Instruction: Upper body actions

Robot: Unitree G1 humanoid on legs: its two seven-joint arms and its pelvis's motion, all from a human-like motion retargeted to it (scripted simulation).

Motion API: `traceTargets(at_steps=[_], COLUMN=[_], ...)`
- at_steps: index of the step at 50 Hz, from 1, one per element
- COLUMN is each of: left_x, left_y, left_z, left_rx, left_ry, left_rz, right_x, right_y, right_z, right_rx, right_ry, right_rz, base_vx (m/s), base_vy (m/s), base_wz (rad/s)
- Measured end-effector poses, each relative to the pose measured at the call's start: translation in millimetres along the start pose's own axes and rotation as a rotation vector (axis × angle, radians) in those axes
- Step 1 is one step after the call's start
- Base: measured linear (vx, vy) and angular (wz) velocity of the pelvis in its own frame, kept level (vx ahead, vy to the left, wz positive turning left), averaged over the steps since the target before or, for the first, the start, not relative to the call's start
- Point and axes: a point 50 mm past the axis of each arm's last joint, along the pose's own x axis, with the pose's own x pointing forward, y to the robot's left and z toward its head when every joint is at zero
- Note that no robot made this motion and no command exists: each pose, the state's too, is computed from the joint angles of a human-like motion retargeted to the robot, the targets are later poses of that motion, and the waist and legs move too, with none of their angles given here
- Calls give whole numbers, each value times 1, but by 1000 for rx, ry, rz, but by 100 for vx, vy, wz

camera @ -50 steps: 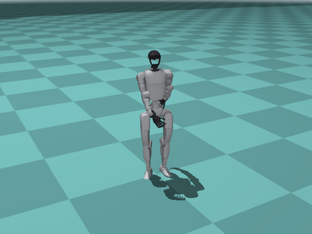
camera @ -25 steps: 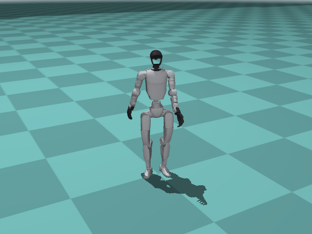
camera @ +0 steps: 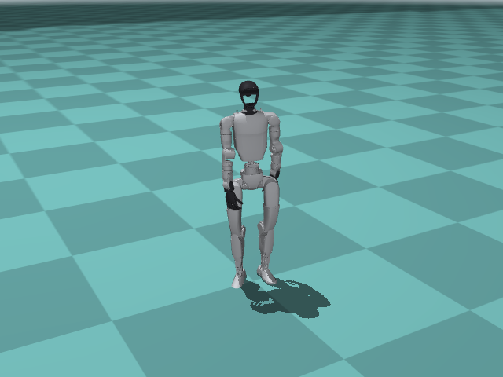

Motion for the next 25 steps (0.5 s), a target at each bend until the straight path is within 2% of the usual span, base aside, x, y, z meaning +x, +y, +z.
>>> traceTargets(at_steps=[6,12,17,25], left_x=[-1,-1,1,-12], left_y=[41,40,18,-33], left_z=[-41,-45,-16,65], left_rx=[-23,-118,-127,20], left_ry=[129,148,43,-257], left_rz=[34,9,-25,-83], right_x=[-9,-12,-4,-2], right_y=[-30,-33,-17,13], right_z=[62,79,49,-45], right_rx=[17,81,10,-201], right_ry=[-258,-336,-186,216], right_rz=[-50,-52,-20,46], base_vx=[-1,1,0,0], base_vy=[-5,-1,0,0], base_wz=[33,19,0,0])
